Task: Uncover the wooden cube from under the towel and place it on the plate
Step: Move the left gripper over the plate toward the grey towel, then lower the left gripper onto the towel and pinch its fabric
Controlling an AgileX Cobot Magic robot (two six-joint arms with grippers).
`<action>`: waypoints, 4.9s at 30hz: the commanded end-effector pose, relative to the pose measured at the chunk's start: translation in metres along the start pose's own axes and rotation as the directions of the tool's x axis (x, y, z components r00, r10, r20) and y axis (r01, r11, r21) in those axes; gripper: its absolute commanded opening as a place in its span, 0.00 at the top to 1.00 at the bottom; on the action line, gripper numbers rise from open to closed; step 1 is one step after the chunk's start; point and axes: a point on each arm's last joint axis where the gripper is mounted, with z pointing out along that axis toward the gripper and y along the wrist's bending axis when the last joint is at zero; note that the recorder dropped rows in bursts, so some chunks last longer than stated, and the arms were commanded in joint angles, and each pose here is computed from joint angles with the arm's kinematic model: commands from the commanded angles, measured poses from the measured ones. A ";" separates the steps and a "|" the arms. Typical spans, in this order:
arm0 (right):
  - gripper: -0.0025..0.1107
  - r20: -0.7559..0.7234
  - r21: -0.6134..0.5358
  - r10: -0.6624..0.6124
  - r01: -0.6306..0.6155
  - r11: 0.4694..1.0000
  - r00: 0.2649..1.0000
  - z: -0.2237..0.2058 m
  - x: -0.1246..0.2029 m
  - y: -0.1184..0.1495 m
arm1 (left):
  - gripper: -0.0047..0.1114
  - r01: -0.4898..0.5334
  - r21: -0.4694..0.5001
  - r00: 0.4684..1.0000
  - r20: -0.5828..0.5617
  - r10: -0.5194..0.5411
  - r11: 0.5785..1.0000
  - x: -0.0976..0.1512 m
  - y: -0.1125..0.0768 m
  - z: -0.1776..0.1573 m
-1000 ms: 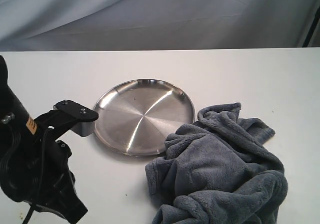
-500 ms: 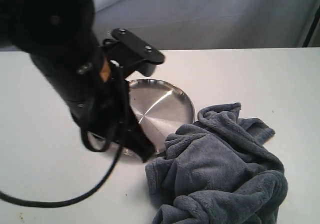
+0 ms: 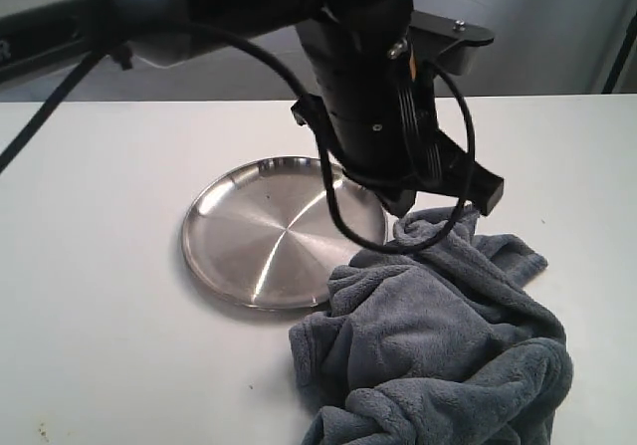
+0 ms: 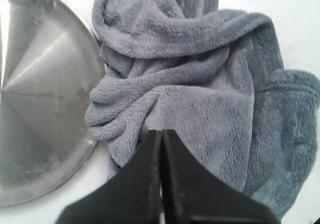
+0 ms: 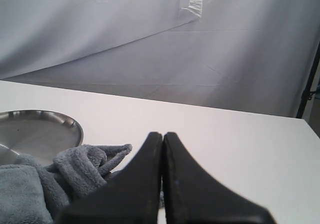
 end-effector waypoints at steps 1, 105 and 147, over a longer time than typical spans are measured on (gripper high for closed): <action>0.98 0.007 -0.003 0.005 -0.005 1.000 1.000 0.000 0.000 0.000 | 0.96 0.146 0.031 0.989 0.007 -0.146 0.989 -0.013 0.031 0.006; 0.98 0.007 -0.003 0.005 -0.005 1.000 1.000 0.000 0.000 0.000 | 0.57 -0.056 0.017 0.991 -0.121 0.058 0.998 0.126 -0.020 0.037; 0.98 0.007 -0.003 0.005 -0.005 1.000 1.000 0.000 0.000 0.000 | 0.96 -0.116 0.003 0.978 -0.173 0.115 0.993 0.098 -0.027 0.030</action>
